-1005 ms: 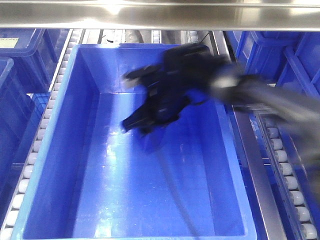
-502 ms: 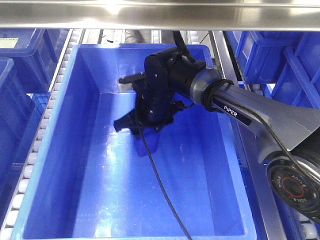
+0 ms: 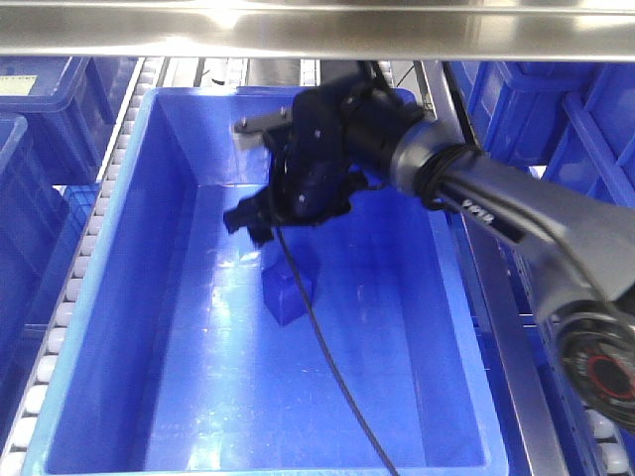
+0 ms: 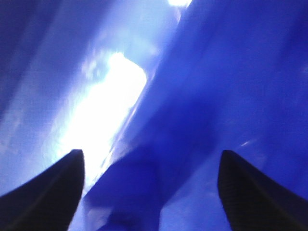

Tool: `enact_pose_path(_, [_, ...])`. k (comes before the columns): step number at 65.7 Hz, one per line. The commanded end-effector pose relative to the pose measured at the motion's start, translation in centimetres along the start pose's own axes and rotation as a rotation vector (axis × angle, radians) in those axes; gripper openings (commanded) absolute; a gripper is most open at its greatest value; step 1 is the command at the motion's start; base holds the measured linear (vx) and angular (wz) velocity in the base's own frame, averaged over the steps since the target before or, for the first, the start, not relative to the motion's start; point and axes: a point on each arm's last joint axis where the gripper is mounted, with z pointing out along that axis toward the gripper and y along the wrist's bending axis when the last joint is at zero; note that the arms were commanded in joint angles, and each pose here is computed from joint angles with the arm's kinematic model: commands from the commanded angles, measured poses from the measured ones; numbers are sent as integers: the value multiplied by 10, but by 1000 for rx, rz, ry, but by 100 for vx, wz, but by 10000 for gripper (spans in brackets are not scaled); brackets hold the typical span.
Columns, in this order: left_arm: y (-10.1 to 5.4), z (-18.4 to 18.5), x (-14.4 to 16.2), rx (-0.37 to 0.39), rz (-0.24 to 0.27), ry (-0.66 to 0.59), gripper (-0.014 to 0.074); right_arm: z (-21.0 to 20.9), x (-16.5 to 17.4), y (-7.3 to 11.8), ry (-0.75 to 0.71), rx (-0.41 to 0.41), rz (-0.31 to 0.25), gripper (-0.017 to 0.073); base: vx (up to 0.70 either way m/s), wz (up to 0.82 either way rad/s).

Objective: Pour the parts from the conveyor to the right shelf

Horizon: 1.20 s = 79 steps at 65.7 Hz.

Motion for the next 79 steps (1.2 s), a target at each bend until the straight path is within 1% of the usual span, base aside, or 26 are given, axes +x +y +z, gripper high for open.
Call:
enact_pose_path(1, [-1,-3,-14,9,-14,-108,-6,-44,-14,-2,-160,3,-4,512,0,0])
enact_pose_path(10, [-1,-3,-14,9,-14,-108,-6,-46,-7,-3,-214,-4,-2,488,0,0])
enact_pose_path(23, [-1,-3,-14,9,-14,-108,-6,-74,10,-4,-366,-17,-9,472,0,0])
enact_pose_path(24, [-1,-3,-14,9,-14,-108,-6,-72,13,-5,-361,-17,-9,472,0,0])
enact_pose_path(33, [-1,-3,-14,9,-14,-108,-6,-83,41,-6,-471,-36,1,472,0,0])
enact_pose_path(36, [-1,-3,-14,9,-14,-108,-6,-91,50,-7,-522,-42,0,472,0,0])
enact_pose_path(42, [-1,-3,-14,9,-14,-108,-6,-103,73,-9,-576,-48,0,472,0,0])
enact_pose_path(67, [-1,-3,-14,9,-14,-108,-6,-155,163,-16,-743,-64,-3,470,0,0])
enact_pose_path(79, [-1,-3,-14,9,-14,-108,-6,-179,194,-21,-817,-64,6,470,0,0])
